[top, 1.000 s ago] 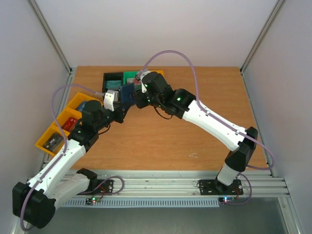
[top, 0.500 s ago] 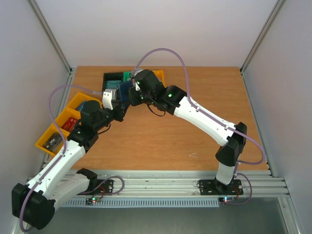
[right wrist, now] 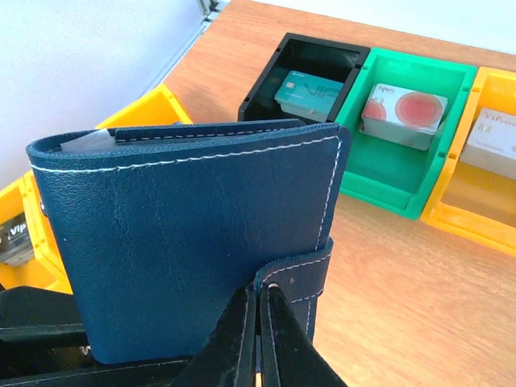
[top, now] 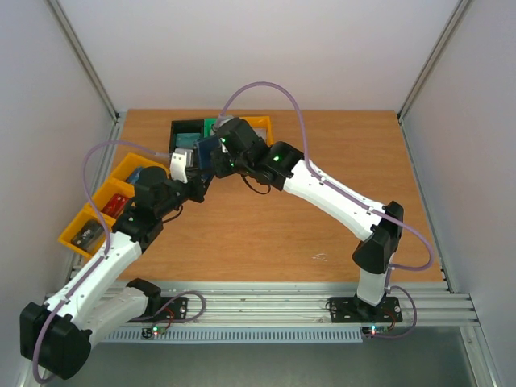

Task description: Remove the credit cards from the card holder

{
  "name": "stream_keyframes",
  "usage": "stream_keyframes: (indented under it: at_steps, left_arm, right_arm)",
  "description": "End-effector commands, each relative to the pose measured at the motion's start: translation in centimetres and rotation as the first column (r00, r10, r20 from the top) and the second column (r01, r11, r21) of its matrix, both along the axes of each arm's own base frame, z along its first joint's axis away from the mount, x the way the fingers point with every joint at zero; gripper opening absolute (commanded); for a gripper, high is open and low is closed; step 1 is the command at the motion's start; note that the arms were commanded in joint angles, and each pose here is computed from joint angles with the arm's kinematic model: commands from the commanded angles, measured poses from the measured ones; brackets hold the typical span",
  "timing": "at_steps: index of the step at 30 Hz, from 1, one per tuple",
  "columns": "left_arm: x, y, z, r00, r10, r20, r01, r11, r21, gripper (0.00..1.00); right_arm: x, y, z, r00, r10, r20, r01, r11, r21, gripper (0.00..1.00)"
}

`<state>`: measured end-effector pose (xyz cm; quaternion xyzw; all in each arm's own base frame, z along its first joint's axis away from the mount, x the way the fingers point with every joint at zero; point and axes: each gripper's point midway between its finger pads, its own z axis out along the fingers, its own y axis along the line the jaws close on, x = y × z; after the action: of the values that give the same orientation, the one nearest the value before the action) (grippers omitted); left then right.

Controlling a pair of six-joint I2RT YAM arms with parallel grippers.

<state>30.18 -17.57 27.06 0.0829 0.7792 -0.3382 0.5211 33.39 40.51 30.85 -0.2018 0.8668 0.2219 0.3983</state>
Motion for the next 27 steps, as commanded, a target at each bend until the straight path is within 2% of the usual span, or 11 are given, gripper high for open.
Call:
stream_keyframes:
  at_steps: [1, 5, 8, 11, 14, 15, 16, 19, 24, 27]
  left_arm:
    - [-0.4, -0.8, 4.4, 0.984, -0.044, 0.173, 0.051, 0.998, -0.038, 0.00]
    - [-0.5, -0.5, 4.4, 0.986, -0.031, 0.166, 0.038, 0.999, -0.036, 0.00]
    - [-1.7, -1.6, 4.8, 0.974, -0.123, 0.189, 0.132, 0.991, -0.033, 0.00]
    - [-3.8, -3.3, 6.1, 0.926, -0.269, 0.265, 0.283, 0.959, -0.013, 0.00]
    - [-5.1, -4.2, 7.2, 0.884, -0.354, 0.305, 0.373, 0.928, -0.003, 0.00]
    - [-5.2, -4.3, 7.3, 0.880, -0.367, 0.300, 0.387, 0.922, -0.006, 0.00]
    - [-5.4, -4.4, 7.3, 0.878, -0.380, 0.290, 0.400, 0.916, -0.011, 0.00]
    - [-6.2, -4.7, 7.3, 0.869, -0.421, 0.259, 0.439, 0.898, -0.012, 0.00]
    - [-7.1, -4.7, 8.4, 0.854, -0.447, 0.268, 0.462, 0.887, 0.009, 0.00]
    - [-6.9, -4.2, 8.5, 0.879, -0.410, 0.243, 0.420, 0.908, 0.014, 0.00]
  right_arm:
    - [1.4, -1.8, -1.9, 0.998, -0.065, 0.008, 0.066, 0.993, -0.102, 0.01]
    - [2.3, -5.7, -2.2, 0.993, -0.122, -0.008, 0.120, 0.988, -0.098, 0.01]
    - [2.5, -8.8, -1.7, 0.994, -0.110, 0.026, 0.112, 0.989, -0.097, 0.01]
    - [2.0, -11.9, -1.8, 0.998, -0.063, 0.009, 0.064, 0.988, -0.141, 0.01]
    - [0.2, -14.2, -1.5, 1.000, 0.022, -0.020, -0.023, 0.996, -0.086, 0.01]
    - [-0.9, -14.1, -1.1, 0.994, 0.110, -0.014, -0.110, 0.992, -0.059, 0.02]
    - [-2.2, -13.8, -0.5, 0.980, 0.198, -0.015, -0.198, 0.980, -0.020, 0.08]
    - [-6.2, -12.7, 0.9, 0.918, 0.397, -0.021, -0.395, 0.917, 0.064, 0.38]
    - [-8.9, -11.1, 3.5, 0.864, 0.503, 0.006, -0.491, 0.840, 0.231, 0.56]
    - [-8.8, -10.9, 4.8, 0.887, 0.458, 0.056, -0.451, 0.836, 0.313, 0.64]
